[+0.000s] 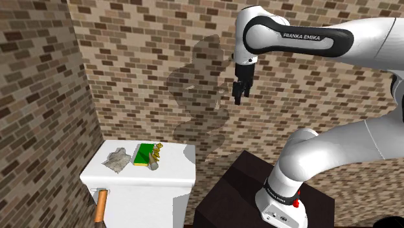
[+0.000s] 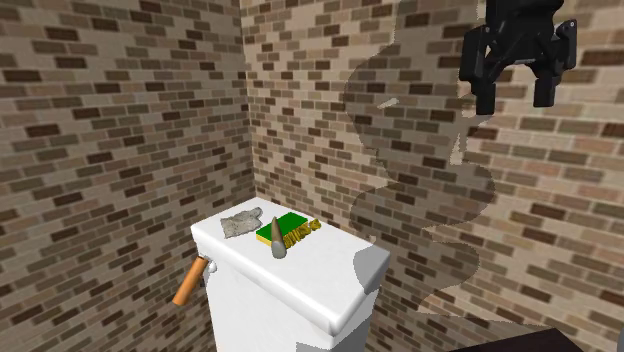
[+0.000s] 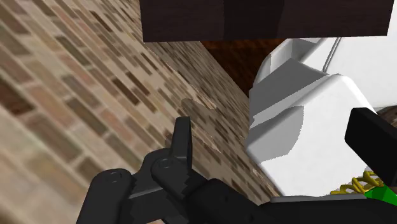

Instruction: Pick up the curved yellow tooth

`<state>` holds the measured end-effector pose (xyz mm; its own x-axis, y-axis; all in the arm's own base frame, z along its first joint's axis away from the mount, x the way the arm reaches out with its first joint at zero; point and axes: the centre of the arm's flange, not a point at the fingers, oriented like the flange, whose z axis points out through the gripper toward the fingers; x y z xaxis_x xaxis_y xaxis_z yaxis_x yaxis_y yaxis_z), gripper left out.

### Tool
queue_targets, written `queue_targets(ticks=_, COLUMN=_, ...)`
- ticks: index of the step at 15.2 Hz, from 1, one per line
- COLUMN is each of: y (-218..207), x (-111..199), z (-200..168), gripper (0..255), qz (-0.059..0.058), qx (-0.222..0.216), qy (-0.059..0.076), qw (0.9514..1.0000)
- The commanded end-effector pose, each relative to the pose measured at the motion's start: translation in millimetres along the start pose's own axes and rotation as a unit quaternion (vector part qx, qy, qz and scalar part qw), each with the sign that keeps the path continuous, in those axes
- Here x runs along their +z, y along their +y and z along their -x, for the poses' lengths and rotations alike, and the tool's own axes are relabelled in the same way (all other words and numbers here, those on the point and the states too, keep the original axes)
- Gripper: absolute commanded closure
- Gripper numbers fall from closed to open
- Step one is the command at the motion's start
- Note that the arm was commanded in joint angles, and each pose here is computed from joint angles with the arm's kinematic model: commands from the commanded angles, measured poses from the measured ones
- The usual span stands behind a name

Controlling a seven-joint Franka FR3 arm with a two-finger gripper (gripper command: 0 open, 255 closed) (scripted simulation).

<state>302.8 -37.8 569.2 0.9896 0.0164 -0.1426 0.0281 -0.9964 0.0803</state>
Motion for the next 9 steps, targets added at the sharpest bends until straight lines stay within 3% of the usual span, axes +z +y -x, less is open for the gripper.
queue_targets(ticks=1, y=0, x=0, z=0, gripper=0, qz=0.0, qx=0.0, qy=0.0, qw=1.0)
queue_targets(ticks=9, y=-89, x=50, z=-26, gripper=0, qz=0.015, qx=0.048, qy=0.053, qw=0.9973)
